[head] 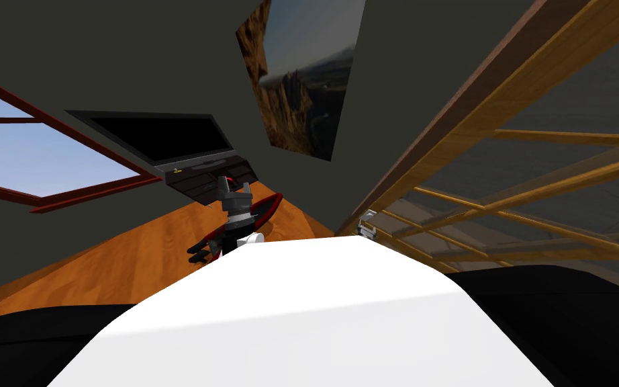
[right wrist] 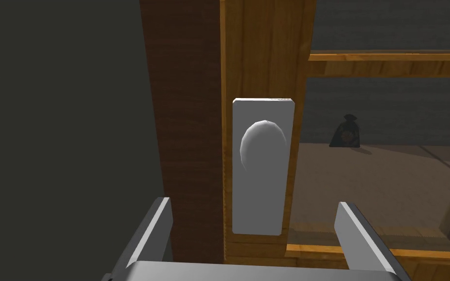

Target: Pull the door open

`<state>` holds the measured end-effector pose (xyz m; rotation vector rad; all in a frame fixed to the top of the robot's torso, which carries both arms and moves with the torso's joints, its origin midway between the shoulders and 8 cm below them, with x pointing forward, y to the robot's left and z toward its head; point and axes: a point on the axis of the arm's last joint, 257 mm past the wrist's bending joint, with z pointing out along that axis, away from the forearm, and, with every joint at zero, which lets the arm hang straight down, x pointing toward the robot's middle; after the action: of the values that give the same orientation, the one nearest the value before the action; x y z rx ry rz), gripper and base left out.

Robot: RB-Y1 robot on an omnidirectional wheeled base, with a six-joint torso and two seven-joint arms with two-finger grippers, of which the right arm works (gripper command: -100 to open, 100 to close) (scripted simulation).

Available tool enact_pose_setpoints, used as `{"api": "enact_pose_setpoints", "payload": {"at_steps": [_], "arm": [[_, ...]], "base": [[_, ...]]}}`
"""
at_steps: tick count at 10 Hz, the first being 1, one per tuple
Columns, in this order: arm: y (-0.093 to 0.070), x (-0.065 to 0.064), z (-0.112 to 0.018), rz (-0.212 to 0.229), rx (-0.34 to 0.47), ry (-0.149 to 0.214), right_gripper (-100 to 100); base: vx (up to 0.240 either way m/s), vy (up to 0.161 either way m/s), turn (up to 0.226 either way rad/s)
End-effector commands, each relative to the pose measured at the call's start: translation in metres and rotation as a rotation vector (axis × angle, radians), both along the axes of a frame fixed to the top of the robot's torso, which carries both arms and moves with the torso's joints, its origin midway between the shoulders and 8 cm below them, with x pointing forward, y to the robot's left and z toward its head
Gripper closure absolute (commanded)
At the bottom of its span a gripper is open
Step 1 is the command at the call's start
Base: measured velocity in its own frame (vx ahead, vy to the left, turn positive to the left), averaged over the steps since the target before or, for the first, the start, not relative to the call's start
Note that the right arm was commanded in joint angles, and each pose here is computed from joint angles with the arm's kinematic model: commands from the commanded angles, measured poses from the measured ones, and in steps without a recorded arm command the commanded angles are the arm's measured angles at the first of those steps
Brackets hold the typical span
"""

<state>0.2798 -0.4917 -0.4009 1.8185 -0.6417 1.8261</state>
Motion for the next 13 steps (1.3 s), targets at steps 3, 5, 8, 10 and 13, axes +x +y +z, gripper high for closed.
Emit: {"api": "enact_pose_setpoints", "payload": {"at_steps": [3, 5, 8, 10, 13], "arm": [[-0.018, -0.014, -0.002, 0.01, 0.002, 0.001, -100], [-0.028, -0.021, -0.002, 0.015, 0.002, 0.001, -100], [-0.043, -0.032, -0.002, 0.023, 0.002, 0.003, -100], [-0.051, -0.039, -0.001, 0.027, 0.002, 0.004, -100], [-0.065, -0.05, 0.001, 0.034, 0.003, 0.006, -100]], "base": [[0.101, -0.016, -0.025], [0.082, -0.007, -0.025], [0.102, -0.005, -0.025], [0.095, -0.003, -0.022], [0.123, -0.004, -0.035]]}}
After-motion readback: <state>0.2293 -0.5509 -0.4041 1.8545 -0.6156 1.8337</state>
